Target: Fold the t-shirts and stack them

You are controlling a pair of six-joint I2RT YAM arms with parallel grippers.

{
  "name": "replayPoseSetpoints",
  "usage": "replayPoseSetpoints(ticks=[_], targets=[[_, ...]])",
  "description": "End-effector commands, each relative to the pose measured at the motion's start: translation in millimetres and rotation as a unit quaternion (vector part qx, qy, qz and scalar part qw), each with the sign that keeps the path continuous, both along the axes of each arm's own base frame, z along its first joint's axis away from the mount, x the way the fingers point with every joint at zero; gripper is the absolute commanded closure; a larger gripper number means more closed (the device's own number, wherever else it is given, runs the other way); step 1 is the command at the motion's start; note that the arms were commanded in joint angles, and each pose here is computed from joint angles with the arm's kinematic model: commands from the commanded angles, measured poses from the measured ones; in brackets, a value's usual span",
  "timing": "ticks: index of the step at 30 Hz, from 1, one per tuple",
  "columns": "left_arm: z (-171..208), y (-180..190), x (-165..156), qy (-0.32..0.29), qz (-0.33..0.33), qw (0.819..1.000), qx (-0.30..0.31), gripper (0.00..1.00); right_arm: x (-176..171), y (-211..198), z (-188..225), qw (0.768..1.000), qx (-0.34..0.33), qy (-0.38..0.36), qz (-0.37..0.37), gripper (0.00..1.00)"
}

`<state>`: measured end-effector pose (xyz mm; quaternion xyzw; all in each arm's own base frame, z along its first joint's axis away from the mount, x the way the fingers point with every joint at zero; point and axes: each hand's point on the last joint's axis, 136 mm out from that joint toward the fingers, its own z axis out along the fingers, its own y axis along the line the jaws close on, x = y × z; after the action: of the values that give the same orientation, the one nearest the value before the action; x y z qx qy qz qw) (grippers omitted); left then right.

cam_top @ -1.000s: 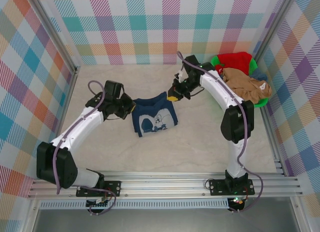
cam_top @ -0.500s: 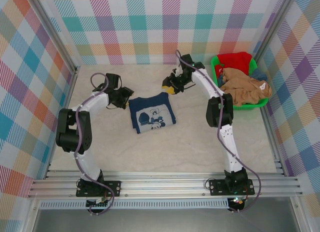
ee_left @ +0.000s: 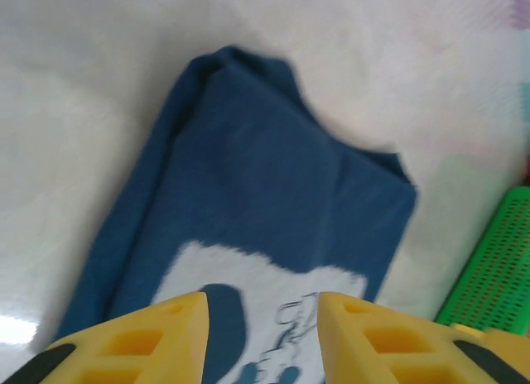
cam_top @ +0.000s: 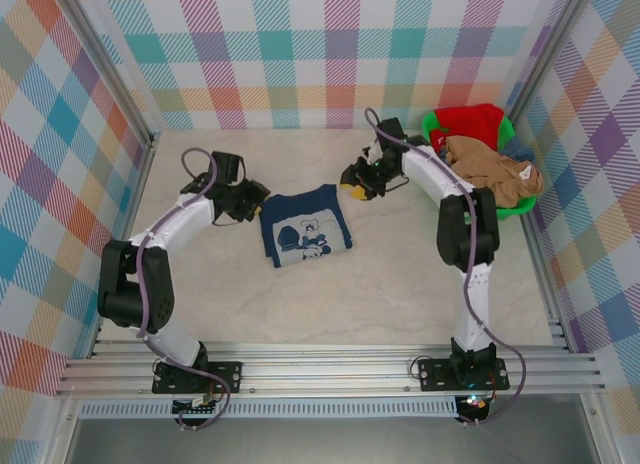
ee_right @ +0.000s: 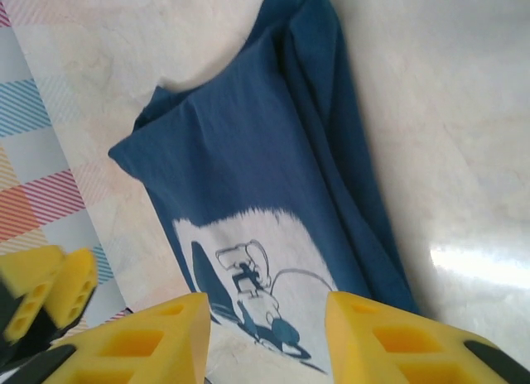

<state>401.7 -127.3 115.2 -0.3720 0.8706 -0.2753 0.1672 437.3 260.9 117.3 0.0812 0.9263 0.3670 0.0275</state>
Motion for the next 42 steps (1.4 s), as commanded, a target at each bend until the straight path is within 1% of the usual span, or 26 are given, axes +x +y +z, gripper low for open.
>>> replayPoseSetpoints(ticks=[1, 3, 5, 6, 8, 9, 11, 12, 14, 16, 17, 19, 22, 25, 26, 27, 28, 30, 34, 37, 39, 41, 42], targets=[[-17, -7, -18, 0.036, -0.015, 0.999, -0.01, 0.58, 0, 9, -16, 1.0, 0.009, -0.008, 0.002, 0.6], [-23, -16, -26, 0.051, -0.025, 0.998, -0.012, 0.5, -7, 11, -28, 1.0, 0.015, 0.004, 0.006, 0.6], [-32, -29, -36, 0.073, -0.033, 0.997, -0.018, 0.49, -13, 13, -38, 1.0, 0.013, 0.015, 0.011, 0.6], [-36, -33, -42, 0.09, -0.032, 0.995, -0.018, 0.49, -16, 14, -41, 1.0, 0.011, 0.02, 0.013, 0.61], [-44, -41, -57, 0.123, -0.012, 0.992, -0.013, 0.57, -20, 17, -45, 1.0, 0.009, 0.024, 0.016, 0.63], [-41, -47, -59, 0.123, 0.001, 0.992, -0.021, 0.59, -20, 18, -46, 0.999, 0.009, 0.026, 0.016, 0.64], [-26, -66, -57, 0.103, 0.026, 0.994, -0.04, 0.59, -23, 21, -50, 0.999, 0.008, 0.033, 0.016, 0.65], [-19, -74, -58, 0.102, 0.035, 0.993, -0.041, 0.59, -24, 21, -52, 0.999, 0.006, 0.037, 0.015, 0.65], [-13, -90, -63, 0.121, 0.056, 0.99, -0.037, 0.6, -27, 23, -58, 0.999, 0.007, 0.048, 0.013, 0.66], [-19, -111, -69, 0.135, 0.066, 0.988, -0.045, 0.61, -29, 25, -62, 0.998, 0.009, 0.054, 0.012, 0.67], [-21, -121, -68, 0.134, 0.071, 0.987, -0.055, 0.61, -30, 26, -61, 0.998, 0.01, 0.053, 0.013, 0.67], [-27, -132, -66, 0.144, 0.08, 0.985, -0.052, 0.61, -30, 27, -58, 0.999, 0.01, 0.049, 0.015, 0.67], [-34, -142, -49, 0.137, 0.091, 0.985, -0.045, 0.62, -31, 25, -55, 0.999, 0.007, 0.045, 0.015, 0.67], [-39, -138, -40, 0.142, 0.11, 0.984, -0.016, 0.62, -33, 24, -54, 0.999, 0.005, 0.045, 0.016, 0.66], [-36, -137, -38, 0.137, 0.109, 0.984, -0.007, 0.61, -33, 23, -55, 0.999, -0.001, 0.043, 0.017, 0.66], [-30, -131, -37, 0.131, 0.106, 0.985, 0.017, 0.58, -33, 19, -55, 0.999, -0.016, 0.041, 0.019, 0.65], [-23, -120, -41, 0.129, 0.105, 0.984, 0.055, 0.55, -34, 17, -55, 0.999, -0.028, 0.04, 0.022, 0.62], [-15, -103, -46, 0.119, 0.099, 0.984, 0.093, 0.5, -34, 14, -56, 0.998, -0.036, 0.034, 0.027, 0.58], [-28, -55, -72, 0.14, 0.095, 0.975, 0.14, 0.49, -36, 13, -69, 0.997, -0.046, 0.042, 0.039, 0.59], [-38, -25, -84, 0.146, 0.085, 0.973, 0.158, 0.48, -36, 17, -72, 0.997, -0.039, 0.042, 0.045, 0.59], [-41, -11, -86, 0.146, 0.069, 0.972, 0.17, 0.47, -36, 18, -72, 0.997, -0.035, 0.042, 0.048, 0.59], [-45, -4, -77, 0.126, 0.04, 0.975, 0.177, 0.44, -37, 21, -72, 0.997, -0.03, 0.043, 0.05, 0.58], [-47, -7, -66, 0.099, 0.016, 0.981, 0.167, 0.44, -38, 21, -72, 0.997, -0.029, 0.042, 0.051, 0.58]])
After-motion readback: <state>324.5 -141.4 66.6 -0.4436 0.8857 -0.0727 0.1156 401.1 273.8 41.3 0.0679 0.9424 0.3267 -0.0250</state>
